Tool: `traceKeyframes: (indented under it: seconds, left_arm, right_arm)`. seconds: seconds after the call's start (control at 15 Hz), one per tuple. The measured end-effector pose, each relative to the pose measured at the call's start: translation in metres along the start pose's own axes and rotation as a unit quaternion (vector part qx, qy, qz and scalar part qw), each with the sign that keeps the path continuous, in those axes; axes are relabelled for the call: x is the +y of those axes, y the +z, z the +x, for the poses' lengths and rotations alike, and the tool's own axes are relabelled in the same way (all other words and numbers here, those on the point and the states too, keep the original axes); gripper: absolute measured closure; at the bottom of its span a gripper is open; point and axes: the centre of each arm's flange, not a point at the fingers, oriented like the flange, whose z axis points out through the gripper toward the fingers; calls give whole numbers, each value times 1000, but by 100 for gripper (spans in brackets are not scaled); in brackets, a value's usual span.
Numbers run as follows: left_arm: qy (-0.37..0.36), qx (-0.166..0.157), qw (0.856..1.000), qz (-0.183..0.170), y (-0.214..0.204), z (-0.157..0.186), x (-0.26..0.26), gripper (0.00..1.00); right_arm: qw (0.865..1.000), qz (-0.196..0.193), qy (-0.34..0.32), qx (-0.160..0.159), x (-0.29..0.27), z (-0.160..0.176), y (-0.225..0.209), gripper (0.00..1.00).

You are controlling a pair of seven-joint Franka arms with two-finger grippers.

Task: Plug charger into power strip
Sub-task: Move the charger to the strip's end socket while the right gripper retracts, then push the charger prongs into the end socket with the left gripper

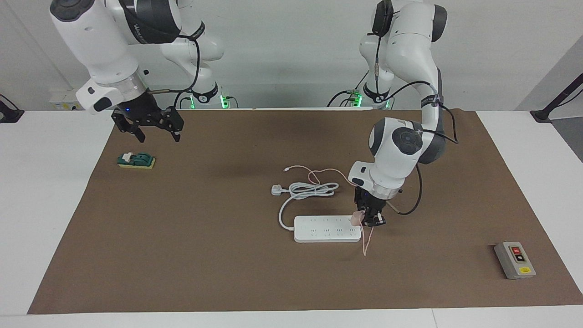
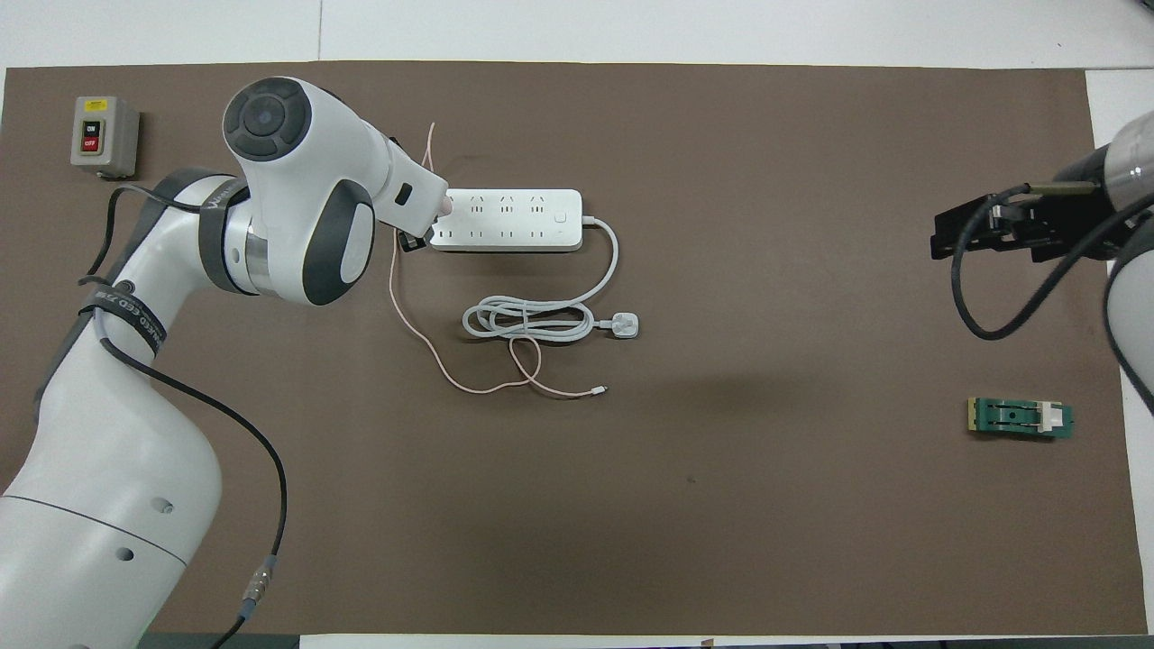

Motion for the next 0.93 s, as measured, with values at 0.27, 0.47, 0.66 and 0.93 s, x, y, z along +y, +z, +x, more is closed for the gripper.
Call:
traceKeyframes:
  seconds: [0.27,0.47,0.66,0.93]
  left_arm:
    - [15,-12,1000,-1,10,4,10,68]
    - [25,-28,999,6,12,-1,9,68]
    - [26,-33,999,8,11,-4,8,68]
    - [26,-32,999,7,16,-4,15,68]
  right_arm:
    - [998,-34,-32,-35,11,-29,-11,0]
    - [996,-51,-44,-52,15,-37,-3,0]
    - [996,-53,-42,-57,19,-36,3,0]
    - [997,-53,-42,-49,20,-35,2,0]
